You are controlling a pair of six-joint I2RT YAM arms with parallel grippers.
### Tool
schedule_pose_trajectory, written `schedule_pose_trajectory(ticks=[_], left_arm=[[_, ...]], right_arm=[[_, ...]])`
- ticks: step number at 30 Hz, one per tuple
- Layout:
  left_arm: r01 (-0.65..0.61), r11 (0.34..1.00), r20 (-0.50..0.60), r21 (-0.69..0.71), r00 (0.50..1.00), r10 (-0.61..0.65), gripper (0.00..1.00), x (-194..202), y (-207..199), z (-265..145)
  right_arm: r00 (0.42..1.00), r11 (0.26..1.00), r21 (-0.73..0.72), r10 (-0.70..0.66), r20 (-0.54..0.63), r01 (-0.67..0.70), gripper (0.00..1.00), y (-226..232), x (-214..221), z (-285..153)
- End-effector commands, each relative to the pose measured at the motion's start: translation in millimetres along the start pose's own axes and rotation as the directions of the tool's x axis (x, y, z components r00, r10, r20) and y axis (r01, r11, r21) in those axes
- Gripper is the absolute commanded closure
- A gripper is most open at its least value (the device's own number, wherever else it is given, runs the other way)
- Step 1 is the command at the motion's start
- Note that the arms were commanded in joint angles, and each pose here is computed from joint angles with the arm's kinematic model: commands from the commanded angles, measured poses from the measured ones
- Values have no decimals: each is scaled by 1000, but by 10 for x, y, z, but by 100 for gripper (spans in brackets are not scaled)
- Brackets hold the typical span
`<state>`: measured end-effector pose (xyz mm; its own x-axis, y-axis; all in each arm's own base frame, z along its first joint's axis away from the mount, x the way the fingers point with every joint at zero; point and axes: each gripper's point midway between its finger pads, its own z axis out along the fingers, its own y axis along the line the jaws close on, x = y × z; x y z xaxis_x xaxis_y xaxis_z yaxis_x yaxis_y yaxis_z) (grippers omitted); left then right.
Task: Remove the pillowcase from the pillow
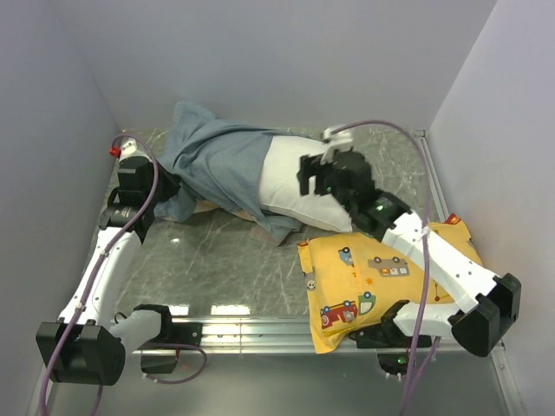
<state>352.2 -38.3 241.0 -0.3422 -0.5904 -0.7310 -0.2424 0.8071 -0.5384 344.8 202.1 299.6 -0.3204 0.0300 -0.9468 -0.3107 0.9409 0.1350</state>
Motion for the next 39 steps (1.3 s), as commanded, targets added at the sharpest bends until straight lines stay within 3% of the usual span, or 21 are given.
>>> schedule_pose_trajectory(ticks=[1,7,13,15,16,18,20,26,30,33,35,36,39], left_arm=[[-27,998,78,48,997,23,99,-209,-146,-109],[-41,998,68,49,997,38,99,-183,-138,-96],[-47,998,77,51,996,43,99,-213,-150,-109],[-51,997,79,61,996,46,99,-228,-180,-128],[-54,997,80,60,996,49,100,-232,-178,-130],[-57,997,94,59,994,51,100,-285,-201,-173],[-67,996,115,63,992,60,99,-366,-242,-227],[-98,992,252,82,965,75,100,-866,-483,-617],[-118,986,333,115,940,73,99,-1261,-761,-797],[-121,982,327,144,943,69,100,-1441,-979,-709],[-124,978,308,170,949,66,91,-1467,-1092,-534],[-115,979,295,167,954,61,91,-1453,-1098,-443],[-112,980,198,166,977,78,87,-1248,-1097,-18]], right_arm=[[979,981,33,-189,-72,192,14,169,415,67],[921,936,97,-309,-237,339,13,179,1097,302],[889,903,132,-362,-280,409,11,190,1310,359],[888,883,196,-366,-280,426,17,112,1260,407],[878,870,215,-372,-302,443,24,79,1302,459],[876,850,263,-376,-302,456,69,65,1146,482],[877,849,267,-378,-298,457,100,92,1017,475],[944,936,122,-322,-70,329,100,447,-149,60],[984,987,25,-160,81,158,100,418,-1009,-214],[997,999,16,-50,62,49,100,147,-1175,-3],[999,1000,16,-18,-30,19,100,17,-959,417],[993,998,58,19,-114,-12,100,-170,-678,767],[967,996,71,73,-242,-57,100,-266,-123,1198]])
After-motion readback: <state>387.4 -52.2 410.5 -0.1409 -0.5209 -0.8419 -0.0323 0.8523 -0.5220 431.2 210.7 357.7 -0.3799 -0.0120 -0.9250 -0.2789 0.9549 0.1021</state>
